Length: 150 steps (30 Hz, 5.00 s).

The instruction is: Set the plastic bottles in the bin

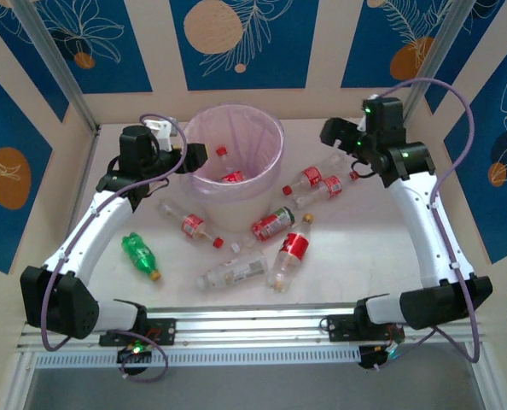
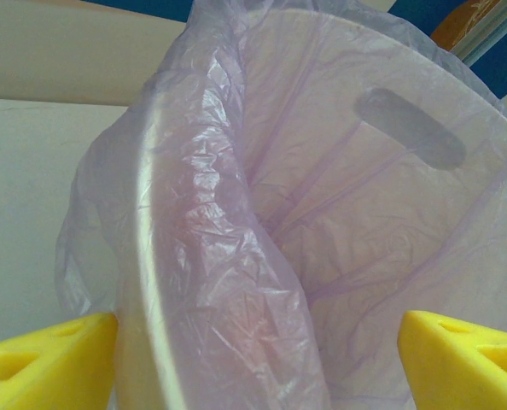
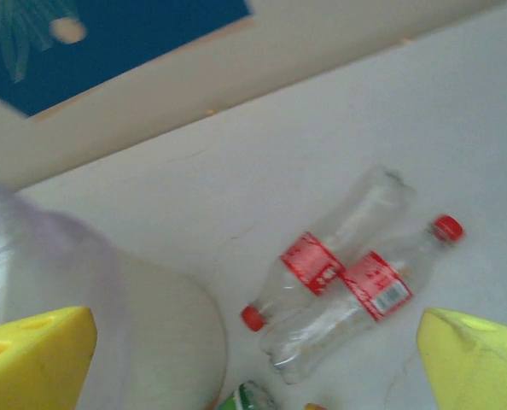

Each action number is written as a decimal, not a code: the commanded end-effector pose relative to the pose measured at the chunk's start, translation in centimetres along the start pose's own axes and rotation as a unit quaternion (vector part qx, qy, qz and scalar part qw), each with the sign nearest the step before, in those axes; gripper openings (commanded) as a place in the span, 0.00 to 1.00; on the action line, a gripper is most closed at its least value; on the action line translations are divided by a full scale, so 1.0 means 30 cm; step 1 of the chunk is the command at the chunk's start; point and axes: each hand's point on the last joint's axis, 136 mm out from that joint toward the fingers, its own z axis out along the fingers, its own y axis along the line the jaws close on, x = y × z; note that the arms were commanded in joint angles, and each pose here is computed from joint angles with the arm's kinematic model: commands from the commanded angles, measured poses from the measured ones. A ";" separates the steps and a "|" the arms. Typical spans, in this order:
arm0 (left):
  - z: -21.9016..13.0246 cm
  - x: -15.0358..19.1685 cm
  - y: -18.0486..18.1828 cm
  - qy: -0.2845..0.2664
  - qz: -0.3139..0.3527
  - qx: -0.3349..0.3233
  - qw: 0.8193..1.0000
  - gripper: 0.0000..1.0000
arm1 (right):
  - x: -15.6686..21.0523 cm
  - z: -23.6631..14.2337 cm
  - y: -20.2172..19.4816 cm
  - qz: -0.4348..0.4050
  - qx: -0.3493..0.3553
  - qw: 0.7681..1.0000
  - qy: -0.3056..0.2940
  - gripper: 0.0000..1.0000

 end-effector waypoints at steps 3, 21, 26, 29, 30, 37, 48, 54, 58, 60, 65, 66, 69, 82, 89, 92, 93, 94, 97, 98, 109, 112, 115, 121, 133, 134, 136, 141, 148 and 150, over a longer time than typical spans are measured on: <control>0.048 0.195 0.064 0.097 0.003 -0.030 0.995 0.83 | 0.079 0.150 -0.151 0.126 -0.004 0.991 0.041 0.96; 0.047 0.197 0.063 0.098 0.006 -0.031 0.995 0.83 | 0.406 0.591 -0.323 0.178 0.084 0.962 0.187 0.90; 0.046 0.192 0.064 0.097 0.008 -0.033 0.995 0.83 | 0.465 0.642 -0.339 0.179 0.103 0.956 0.208 0.91; 0.044 0.193 0.064 0.096 0.008 -0.033 0.995 0.83 | 0.493 0.664 -0.349 0.184 0.108 0.953 0.216 0.91; 0.045 0.193 0.064 0.096 0.008 -0.033 0.995 0.83 | 0.498 0.673 -0.354 0.185 0.111 0.952 0.217 0.91; 0.040 0.190 0.065 0.095 0.011 -0.036 0.995 0.83 | 0.533 0.698 -0.398 0.186 0.130 0.947 0.227 0.90; 0.039 0.187 0.063 0.094 0.010 -0.035 0.995 0.83 | 0.529 0.609 -0.515 0.194 0.144 0.945 0.219 0.86; 0.043 0.193 0.068 0.097 0.010 -0.037 0.995 0.83 | 0.552 0.588 -0.546 0.215 0.139 0.942 0.219 0.85; 0.044 0.196 0.070 0.098 0.010 -0.037 0.994 0.83 | 0.572 0.598 -0.535 0.227 0.134 0.939 0.221 0.85; 0.045 0.195 0.071 0.098 0.010 -0.038 0.994 0.83 | 0.586 0.605 -0.528 0.234 0.132 0.937 0.223 0.85; 0.041 0.192 0.069 0.096 0.013 -0.039 0.995 0.83 | 0.604 0.611 -0.535 0.239 0.140 0.935 0.222 0.82; 0.041 0.192 0.069 0.096 0.012 -0.039 0.995 0.83 | 0.603 0.608 -0.537 0.239 0.140 0.935 0.220 0.80; 0.040 0.190 0.067 0.095 0.013 -0.038 0.995 0.83 | 0.591 0.593 -0.548 0.239 0.143 0.937 0.211 0.76; 0.040 0.188 0.064 0.095 0.011 -0.035 0.995 0.83 | 0.426 0.480 -0.541 0.246 0.112 0.952 0.146 0.68; 0.042 0.190 0.066 0.096 0.011 -0.036 0.995 0.84 | 0.302 0.389 -0.501 0.257 0.051 0.960 0.100 0.65; 0.043 0.193 0.067 0.096 0.011 -0.036 0.995 0.84 | 0.251 0.339 -0.472 0.251 0.030 0.964 0.084 0.65; 0.042 0.191 0.066 0.096 0.011 -0.036 0.995 0.83 | 0.237 0.321 -0.461 0.248 0.024 0.965 0.078 0.65; 0.044 0.194 0.066 0.097 0.010 -0.036 0.995 0.83 | 0.223 0.303 -0.447 0.246 0.017 0.966 0.074 0.65; 0.045 0.194 0.067 0.097 0.011 -0.036 0.995 0.83 | 0.165 0.224 -0.379 0.235 -0.020 0.970 0.056 0.65; 0.045 0.195 0.067 0.098 0.010 -0.036 0.995 0.84 | 0.143 0.193 -0.351 0.231 -0.035 0.971 0.050 0.65; 0.051 0.202 0.063 0.101 0.009 -0.033 0.994 0.83 | -0.101 -0.199 0.036 0.141 -0.186 0.971 -0.043 0.62; 0.052 0.203 0.062 0.101 0.009 -0.032 0.994 0.83 | -0.138 -0.269 0.148 0.109 -0.219 0.968 -0.060 0.62; 0.054 0.206 0.056 0.103 0.009 -0.029 0.994 0.83 | -0.163 -0.306 0.267 0.070 -0.249 0.963 -0.069 0.62; 0.048 0.202 0.039 0.100 0.013 -0.025 0.995 0.83 | -0.167 -0.269 0.469 0.002 -0.284 0.957 -0.058 0.61; 0.040 0.191 0.032 0.094 0.016 -0.024 0.995 0.83 | -0.033 -0.026 0.730 -0.086 -0.287 0.954 -0.004 0.60; 0.040 0.191 0.032 0.094 0.016 -0.024 0.995 0.83 | -0.015 -0.003 0.744 -0.095 -0.285 0.954 0.003 0.59; 0.038 0.190 0.032 0.094 0.018 -0.024 0.995 0.83 | 0.030 0.037 0.774 -0.116 -0.279 0.953 0.019 0.59; 0.036 0.190 0.032 0.094 0.019 -0.026 0.995 0.84 | 0.163 0.146 0.819 -0.158 -0.265 0.949 0.064 0.60; 0.035 0.188 0.035 0.093 0.019 -0.028 0.995 0.83 | 0.345 0.288 0.855 -0.205 -0.242 0.940 0.124 0.60; 0.035 0.188 0.033 0.093 0.020 -0.027 0.995 0.84 | 0.389 0.322 0.860 -0.220 -0.238 0.936 0.135 0.60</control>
